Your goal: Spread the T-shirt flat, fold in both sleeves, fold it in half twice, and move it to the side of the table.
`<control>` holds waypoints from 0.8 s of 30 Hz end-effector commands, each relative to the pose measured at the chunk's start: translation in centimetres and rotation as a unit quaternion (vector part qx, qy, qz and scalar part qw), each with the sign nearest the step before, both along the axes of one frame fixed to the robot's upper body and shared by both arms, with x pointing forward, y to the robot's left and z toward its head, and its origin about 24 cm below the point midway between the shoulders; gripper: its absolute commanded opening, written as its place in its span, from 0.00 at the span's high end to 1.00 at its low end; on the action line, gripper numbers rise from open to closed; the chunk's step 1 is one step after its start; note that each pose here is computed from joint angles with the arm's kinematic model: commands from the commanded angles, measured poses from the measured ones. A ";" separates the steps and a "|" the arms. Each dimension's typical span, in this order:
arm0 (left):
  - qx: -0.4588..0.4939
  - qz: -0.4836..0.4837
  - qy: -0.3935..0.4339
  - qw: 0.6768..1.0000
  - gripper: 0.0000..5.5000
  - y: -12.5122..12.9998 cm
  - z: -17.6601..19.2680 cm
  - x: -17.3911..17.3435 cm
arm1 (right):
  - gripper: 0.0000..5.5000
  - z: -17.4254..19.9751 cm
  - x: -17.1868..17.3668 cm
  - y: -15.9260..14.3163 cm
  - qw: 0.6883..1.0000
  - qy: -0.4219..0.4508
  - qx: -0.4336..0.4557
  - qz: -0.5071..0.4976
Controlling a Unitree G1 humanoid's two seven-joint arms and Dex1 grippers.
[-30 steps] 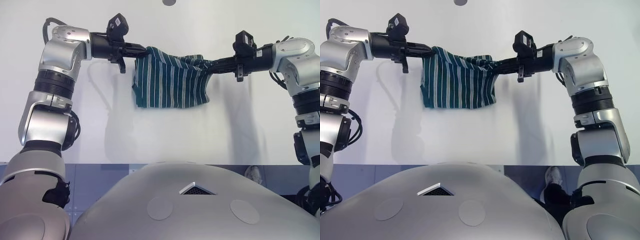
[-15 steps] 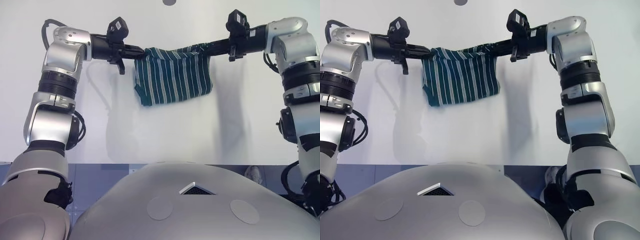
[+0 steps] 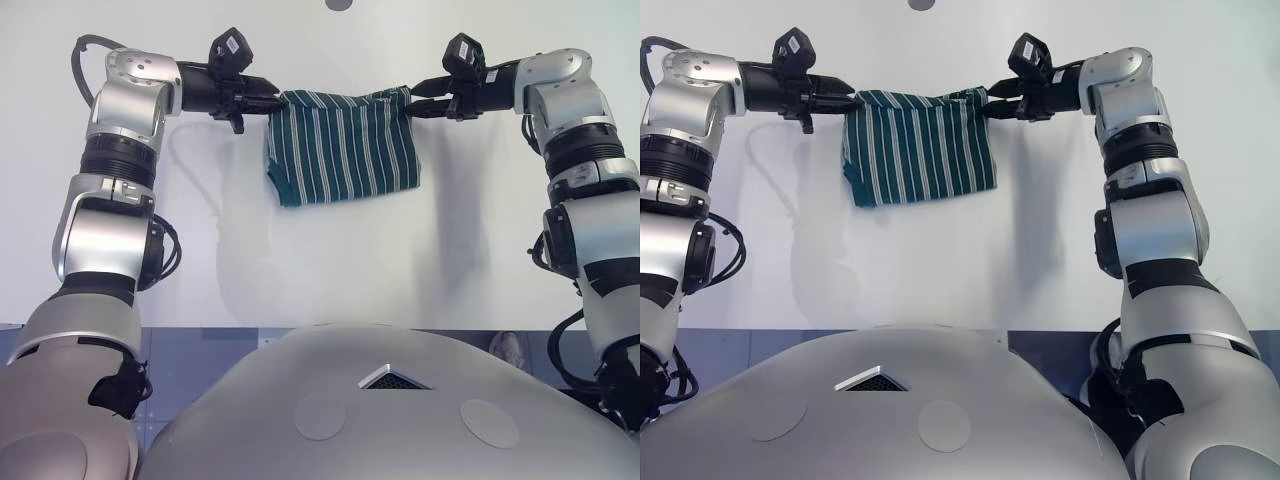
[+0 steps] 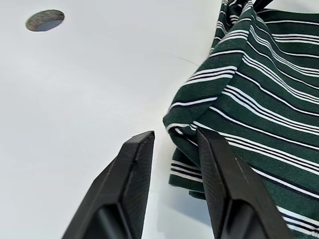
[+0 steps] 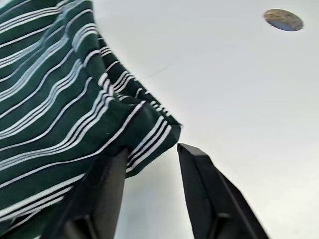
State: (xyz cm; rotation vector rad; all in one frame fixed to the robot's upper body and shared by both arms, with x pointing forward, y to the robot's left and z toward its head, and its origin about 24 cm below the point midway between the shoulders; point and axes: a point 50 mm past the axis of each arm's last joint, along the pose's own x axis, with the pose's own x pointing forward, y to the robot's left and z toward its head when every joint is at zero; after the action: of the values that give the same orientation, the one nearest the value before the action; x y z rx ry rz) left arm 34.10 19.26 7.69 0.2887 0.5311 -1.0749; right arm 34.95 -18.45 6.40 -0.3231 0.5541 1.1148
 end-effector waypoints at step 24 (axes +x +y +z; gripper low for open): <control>-0.043 -0.144 -0.051 0.987 0.48 -9.1 -3.5 -6.7 | 0.38 0.4 -8.0 -4.2 0.748 -0.291 0.165 -0.573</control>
State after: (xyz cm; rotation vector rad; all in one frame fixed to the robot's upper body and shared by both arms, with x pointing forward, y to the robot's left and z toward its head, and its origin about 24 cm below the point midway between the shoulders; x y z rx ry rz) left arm 27.94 9.57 5.95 0.3019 0.2592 -1.3519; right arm 26.74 -23.52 6.40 0.0244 -0.0698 -0.1524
